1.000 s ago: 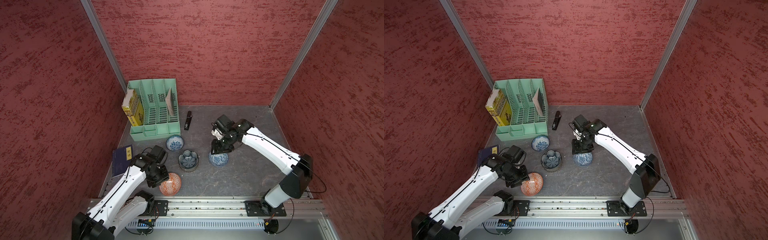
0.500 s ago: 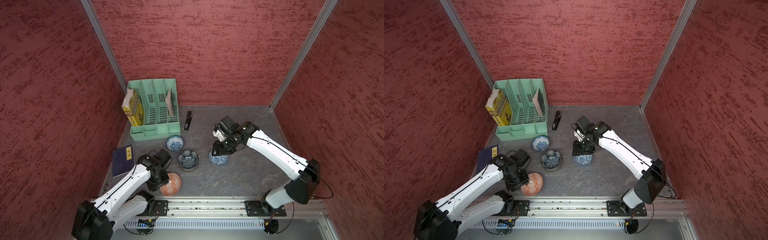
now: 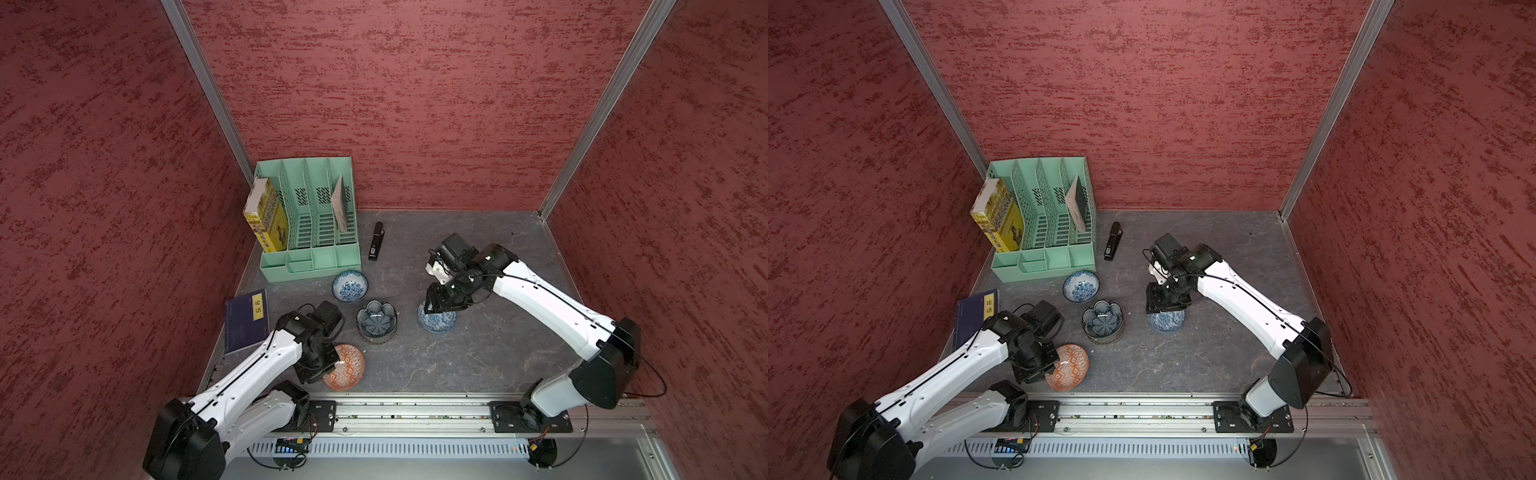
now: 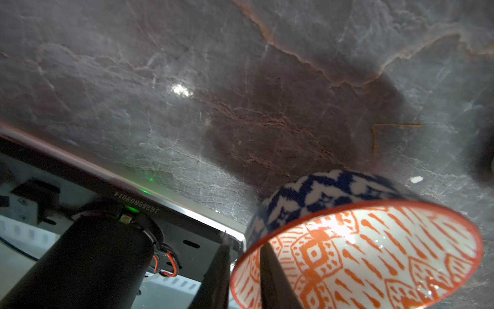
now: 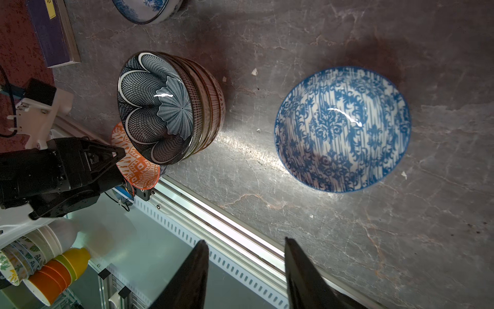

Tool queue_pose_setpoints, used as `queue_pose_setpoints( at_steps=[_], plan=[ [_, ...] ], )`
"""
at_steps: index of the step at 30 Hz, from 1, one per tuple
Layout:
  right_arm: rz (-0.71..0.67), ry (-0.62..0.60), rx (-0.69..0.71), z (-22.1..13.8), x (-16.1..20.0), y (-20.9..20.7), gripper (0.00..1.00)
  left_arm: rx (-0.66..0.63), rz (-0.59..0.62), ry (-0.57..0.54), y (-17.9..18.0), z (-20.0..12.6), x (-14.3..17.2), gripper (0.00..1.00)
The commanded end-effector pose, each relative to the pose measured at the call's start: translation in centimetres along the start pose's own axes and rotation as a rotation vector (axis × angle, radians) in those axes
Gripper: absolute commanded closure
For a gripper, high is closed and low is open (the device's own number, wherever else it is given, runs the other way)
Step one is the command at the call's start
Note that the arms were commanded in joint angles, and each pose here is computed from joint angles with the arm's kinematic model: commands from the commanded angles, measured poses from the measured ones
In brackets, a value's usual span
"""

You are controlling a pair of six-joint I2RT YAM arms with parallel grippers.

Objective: Stack the bowls
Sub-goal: Pick up the bowl from the center of the board.

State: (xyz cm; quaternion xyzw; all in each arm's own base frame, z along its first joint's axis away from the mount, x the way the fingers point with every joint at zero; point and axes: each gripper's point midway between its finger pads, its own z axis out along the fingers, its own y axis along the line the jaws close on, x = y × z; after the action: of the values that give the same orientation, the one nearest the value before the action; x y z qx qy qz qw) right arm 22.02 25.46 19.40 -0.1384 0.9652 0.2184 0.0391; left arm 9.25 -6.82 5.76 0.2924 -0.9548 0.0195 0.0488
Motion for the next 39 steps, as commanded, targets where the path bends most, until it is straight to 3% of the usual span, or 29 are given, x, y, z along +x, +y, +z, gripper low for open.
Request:
queue_pose_setpoints(
  at_steps=[1, 10, 16, 24, 29, 39],
  plan=[
    [-0.022, -0.028, 0.005, -0.6, -0.2, 0.0, 0.51, 0.020, 0.007, 0.000, -0.4, 0.3, 0.0, 0.82],
    [-0.022, -0.033, 0.012, -0.5, 0.0, -0.3, 0.51, 0.026, 0.023, 0.015, -0.6, 0.5, 0.2, 0.84],
    [-0.024, -0.037, 0.012, -0.7, 0.0, -0.3, 0.50, 0.028, 0.027, 0.022, -0.7, 0.8, 0.3, 0.79],
    [-0.022, -0.033, 0.014, -0.5, -0.1, -0.3, 0.50, 0.028, 0.035, 0.027, -0.7, 0.7, 0.4, 0.88],
    [-0.021, -0.032, 0.013, -0.5, -0.1, -0.3, 0.49, 0.045, 0.041, 0.032, -0.9, 0.4, 0.7, 1.00],
    [-0.022, -0.026, 0.008, -0.4, -0.3, -0.1, 0.50, 0.093, 0.078, 0.049, -0.8, -2.5, 2.4, 1.00]
  ],
)
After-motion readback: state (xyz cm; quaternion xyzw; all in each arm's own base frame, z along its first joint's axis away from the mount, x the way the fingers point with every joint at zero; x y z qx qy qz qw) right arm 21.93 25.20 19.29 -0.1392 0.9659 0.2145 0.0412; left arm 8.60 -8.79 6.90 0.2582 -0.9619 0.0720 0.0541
